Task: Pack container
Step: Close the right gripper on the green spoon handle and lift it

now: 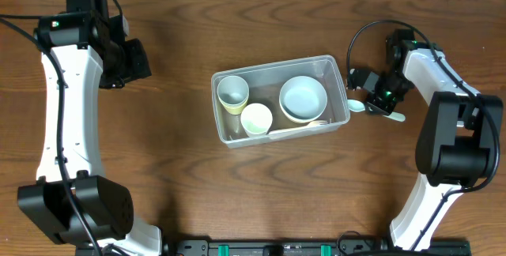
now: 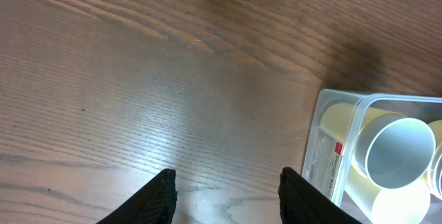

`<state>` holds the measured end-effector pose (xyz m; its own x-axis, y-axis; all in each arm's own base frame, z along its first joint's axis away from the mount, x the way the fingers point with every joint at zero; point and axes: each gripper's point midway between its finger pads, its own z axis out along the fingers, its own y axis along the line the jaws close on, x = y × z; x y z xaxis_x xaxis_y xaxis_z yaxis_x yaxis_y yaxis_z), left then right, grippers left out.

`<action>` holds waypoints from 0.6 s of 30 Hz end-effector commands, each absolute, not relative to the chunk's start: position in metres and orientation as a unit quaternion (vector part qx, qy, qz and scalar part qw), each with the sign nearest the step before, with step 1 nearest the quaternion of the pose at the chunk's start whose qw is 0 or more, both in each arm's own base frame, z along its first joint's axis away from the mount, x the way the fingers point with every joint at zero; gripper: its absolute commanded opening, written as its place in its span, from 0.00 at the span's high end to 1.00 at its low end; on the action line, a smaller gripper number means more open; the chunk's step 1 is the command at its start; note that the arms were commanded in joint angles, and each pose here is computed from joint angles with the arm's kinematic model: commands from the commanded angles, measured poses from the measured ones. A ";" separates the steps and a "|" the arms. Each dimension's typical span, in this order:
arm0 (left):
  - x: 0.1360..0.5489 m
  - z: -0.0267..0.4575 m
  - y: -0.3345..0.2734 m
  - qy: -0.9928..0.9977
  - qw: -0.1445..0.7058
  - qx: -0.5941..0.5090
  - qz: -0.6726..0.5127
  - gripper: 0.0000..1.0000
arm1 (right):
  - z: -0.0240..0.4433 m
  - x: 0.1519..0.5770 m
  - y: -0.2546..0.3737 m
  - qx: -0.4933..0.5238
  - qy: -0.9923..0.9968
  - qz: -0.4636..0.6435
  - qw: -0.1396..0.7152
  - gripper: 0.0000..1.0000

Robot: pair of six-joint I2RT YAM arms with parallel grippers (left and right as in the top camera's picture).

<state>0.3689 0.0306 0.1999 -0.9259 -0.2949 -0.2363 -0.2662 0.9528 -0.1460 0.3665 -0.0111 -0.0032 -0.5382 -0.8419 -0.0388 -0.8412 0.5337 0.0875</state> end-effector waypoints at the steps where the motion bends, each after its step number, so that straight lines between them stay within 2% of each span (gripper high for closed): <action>1: 0.366 0.205 0.028 0.979 0.132 -0.142 -0.061 0.51 | -0.020 0.354 -0.003 0.471 -0.879 -0.077 0.024 0.73; 3: 0.366 0.205 0.028 0.979 0.132 -0.142 -0.061 0.51 | -0.020 0.354 -0.002 0.469 -0.879 -0.079 0.023 0.75; 8: 0.366 0.205 0.028 0.979 0.132 -0.142 -0.061 0.51 | -0.020 0.354 -0.002 0.467 -0.880 -0.080 0.022 0.86; 14: 0.366 0.205 0.028 0.979 0.132 -0.142 -0.061 0.51 | -0.020 0.354 -0.002 0.467 -0.880 -0.080 0.022 0.87; 18: 0.366 0.205 0.028 0.979 0.132 -0.142 -0.061 0.51 | -0.020 0.354 -0.002 0.467 -0.880 -0.079 0.021 0.95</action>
